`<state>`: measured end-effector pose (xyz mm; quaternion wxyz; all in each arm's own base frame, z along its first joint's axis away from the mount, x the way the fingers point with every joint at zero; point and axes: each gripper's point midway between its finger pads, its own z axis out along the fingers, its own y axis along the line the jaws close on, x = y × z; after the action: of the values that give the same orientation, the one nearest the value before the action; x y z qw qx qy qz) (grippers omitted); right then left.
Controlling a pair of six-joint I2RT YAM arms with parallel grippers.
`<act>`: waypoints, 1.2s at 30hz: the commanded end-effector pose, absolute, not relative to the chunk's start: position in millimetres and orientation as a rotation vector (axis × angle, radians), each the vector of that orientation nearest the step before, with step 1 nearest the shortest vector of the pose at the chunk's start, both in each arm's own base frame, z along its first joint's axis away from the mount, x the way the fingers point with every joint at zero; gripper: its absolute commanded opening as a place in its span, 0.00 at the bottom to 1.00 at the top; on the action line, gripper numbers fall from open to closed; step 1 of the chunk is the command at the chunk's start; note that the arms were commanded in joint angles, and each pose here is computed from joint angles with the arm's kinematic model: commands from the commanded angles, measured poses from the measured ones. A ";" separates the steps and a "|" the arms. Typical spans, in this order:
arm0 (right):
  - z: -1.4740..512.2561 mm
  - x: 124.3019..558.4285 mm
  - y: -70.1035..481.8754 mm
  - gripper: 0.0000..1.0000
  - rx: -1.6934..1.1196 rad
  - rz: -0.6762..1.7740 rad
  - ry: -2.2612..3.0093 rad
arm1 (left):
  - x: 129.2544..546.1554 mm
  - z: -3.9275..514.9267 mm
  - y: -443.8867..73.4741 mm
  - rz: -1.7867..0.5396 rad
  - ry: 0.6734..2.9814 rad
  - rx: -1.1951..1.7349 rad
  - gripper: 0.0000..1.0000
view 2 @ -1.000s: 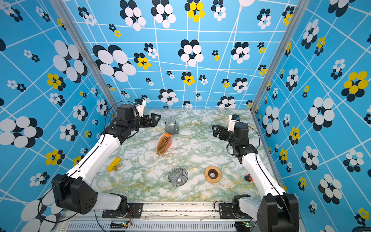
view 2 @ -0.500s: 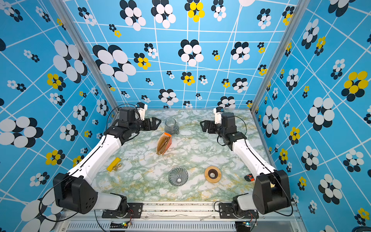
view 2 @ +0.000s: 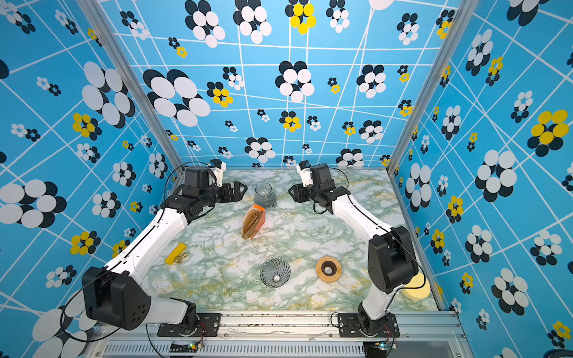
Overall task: Place the coffee filter in the dripper
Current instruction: 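Raise both arms and reach forward toward the glass pitcher, then lower the right gripper onto the glass pitcher handle and close it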
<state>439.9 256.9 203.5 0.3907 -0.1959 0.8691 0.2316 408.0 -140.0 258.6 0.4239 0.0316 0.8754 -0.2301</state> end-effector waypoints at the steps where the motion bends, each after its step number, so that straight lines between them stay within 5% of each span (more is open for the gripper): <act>1: 191.5 439.0 268.6 0.57 -0.580 0.513 2.240 | 401.4 261.1 -145.0 -0.608 2.187 0.137 0.99; 36: 123.2 480.5 336.2 0.38 -0.740 0.337 2.337 | 393.5 259.7 -159.4 -0.580 2.173 0.241 0.99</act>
<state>479.1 331.7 131.2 0.3349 -0.2764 0.8898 0.1407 398.5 -159.5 258.6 0.4219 0.0874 0.8704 -0.2384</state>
